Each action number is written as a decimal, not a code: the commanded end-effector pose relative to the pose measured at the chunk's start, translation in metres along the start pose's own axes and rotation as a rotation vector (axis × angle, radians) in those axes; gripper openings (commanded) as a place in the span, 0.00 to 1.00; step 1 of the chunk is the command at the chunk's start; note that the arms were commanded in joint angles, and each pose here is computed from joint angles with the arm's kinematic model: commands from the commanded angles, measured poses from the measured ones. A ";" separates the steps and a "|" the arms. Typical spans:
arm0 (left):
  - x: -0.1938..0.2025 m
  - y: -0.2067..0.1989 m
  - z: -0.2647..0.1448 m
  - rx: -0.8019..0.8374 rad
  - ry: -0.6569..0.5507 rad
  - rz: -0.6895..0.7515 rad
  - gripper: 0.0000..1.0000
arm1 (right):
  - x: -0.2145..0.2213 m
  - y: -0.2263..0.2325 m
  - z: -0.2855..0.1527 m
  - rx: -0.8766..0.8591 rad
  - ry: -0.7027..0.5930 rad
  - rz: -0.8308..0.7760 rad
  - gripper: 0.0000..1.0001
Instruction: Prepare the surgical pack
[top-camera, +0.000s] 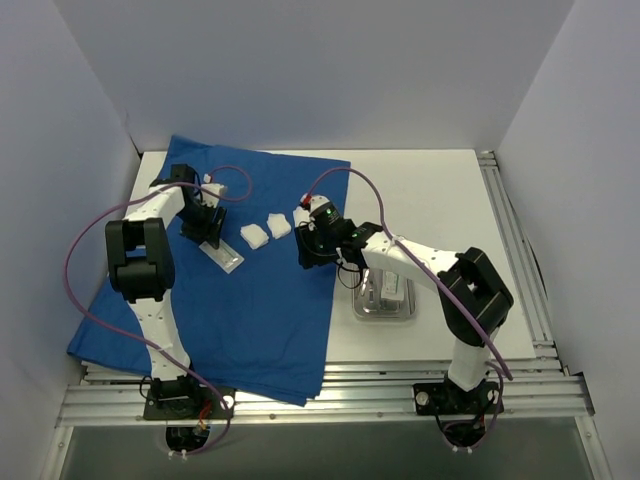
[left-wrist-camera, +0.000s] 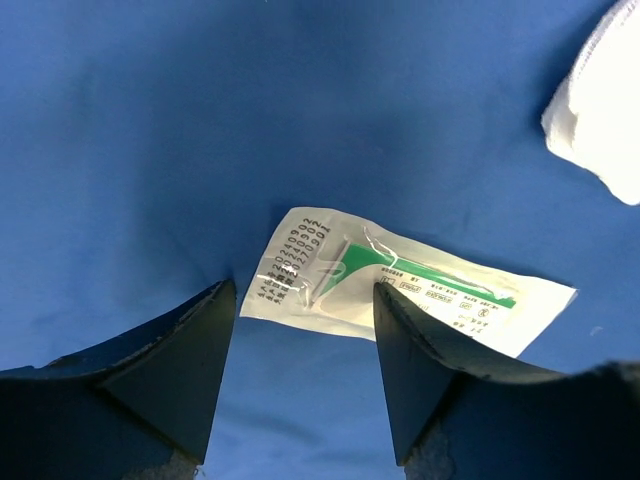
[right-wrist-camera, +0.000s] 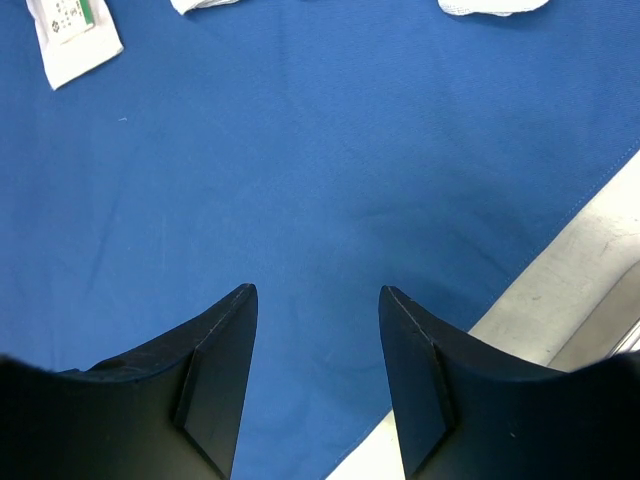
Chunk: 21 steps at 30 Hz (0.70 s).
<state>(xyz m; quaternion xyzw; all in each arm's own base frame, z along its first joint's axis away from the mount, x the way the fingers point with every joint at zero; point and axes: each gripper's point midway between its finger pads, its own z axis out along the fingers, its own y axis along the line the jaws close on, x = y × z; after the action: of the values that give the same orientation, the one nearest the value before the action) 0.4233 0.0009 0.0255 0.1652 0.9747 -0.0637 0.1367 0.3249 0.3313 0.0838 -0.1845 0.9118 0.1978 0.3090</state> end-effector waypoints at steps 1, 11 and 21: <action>-0.022 0.011 -0.018 -0.052 -0.095 0.049 0.67 | -0.013 0.003 -0.005 0.007 -0.028 -0.002 0.48; -0.003 -0.013 0.014 0.109 -0.029 0.075 0.67 | -0.008 -0.001 -0.004 0.026 -0.014 0.002 0.48; 0.005 -0.042 -0.001 0.258 -0.050 0.133 0.33 | -0.006 0.011 0.008 -0.036 -0.011 0.017 0.48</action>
<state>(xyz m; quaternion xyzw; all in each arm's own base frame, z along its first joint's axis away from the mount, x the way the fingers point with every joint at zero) 0.4233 -0.0129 0.0225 0.2232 0.9554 -0.1203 0.1516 0.3251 0.3311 0.0802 -0.1817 0.9138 0.1956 0.3062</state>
